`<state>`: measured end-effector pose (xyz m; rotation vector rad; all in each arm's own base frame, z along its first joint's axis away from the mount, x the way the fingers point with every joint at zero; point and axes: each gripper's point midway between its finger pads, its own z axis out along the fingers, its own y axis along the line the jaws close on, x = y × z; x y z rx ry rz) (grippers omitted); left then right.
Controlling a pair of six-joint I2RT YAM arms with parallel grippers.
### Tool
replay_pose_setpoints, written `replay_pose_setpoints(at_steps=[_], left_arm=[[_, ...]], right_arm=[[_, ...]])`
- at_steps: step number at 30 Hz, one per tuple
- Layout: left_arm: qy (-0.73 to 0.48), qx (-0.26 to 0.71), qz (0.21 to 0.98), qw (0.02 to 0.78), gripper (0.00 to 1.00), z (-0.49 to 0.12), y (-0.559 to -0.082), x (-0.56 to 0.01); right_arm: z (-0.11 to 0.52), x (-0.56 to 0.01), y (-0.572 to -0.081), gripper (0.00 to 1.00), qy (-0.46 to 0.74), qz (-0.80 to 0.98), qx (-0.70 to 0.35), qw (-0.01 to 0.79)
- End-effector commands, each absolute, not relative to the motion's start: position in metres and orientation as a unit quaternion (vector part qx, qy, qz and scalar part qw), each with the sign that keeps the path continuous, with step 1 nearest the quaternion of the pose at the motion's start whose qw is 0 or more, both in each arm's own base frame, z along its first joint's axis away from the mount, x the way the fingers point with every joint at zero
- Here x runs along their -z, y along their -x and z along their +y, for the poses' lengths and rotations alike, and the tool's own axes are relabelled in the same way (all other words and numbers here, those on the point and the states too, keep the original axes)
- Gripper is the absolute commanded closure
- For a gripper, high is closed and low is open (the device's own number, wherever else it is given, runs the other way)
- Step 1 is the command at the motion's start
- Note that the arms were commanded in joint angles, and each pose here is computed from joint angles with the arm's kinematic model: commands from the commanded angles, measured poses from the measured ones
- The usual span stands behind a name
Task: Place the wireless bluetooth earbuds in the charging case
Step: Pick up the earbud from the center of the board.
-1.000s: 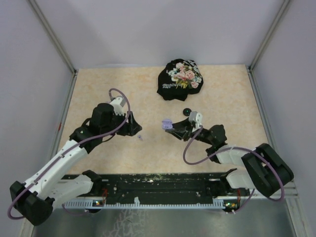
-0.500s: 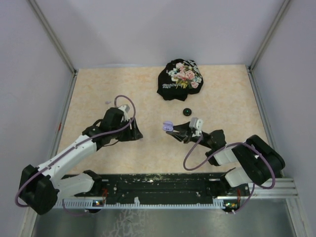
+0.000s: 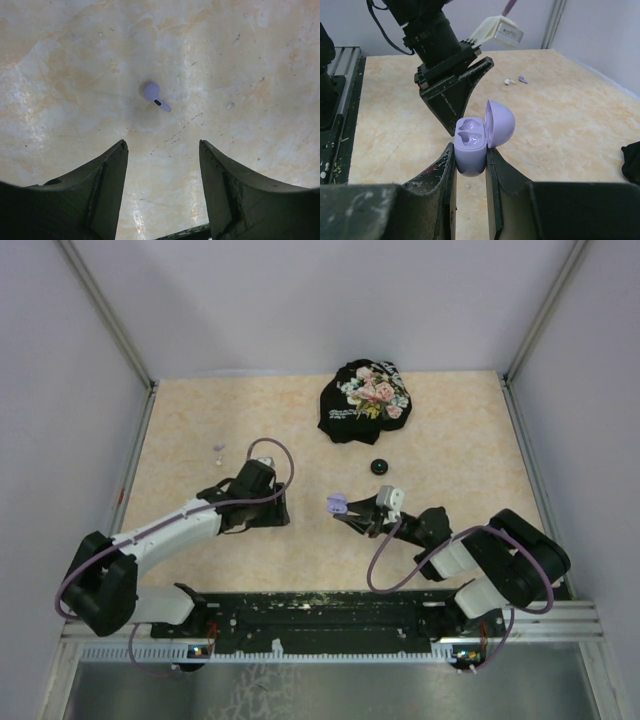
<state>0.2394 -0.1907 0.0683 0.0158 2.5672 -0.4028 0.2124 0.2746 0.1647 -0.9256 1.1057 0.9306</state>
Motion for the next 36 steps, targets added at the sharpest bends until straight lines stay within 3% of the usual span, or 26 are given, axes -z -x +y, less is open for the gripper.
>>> replay_pose_setpoints(at_steps=[1, 13, 36], left_arm=[[-0.010, 0.112, 0.948, 0.299, 0.35, -0.193, -0.259, -0.071], [-0.050, 0.004, 0.957, 0.287, 0.35, -0.190, -0.275, -0.046], [-0.064, -0.060, 0.960, 0.267, 0.38, -0.167, -0.257, -0.032]], right_arm=[[0.273, -0.197, -0.210, 1.00, 0.405, 0.425, -0.396, 0.706], [0.274, -0.194, -0.210, 1.00, 0.406, 0.428, -0.399, 0.702], [0.274, -0.191, -0.211, 1.00, 0.407, 0.431, -0.398, 0.700]])
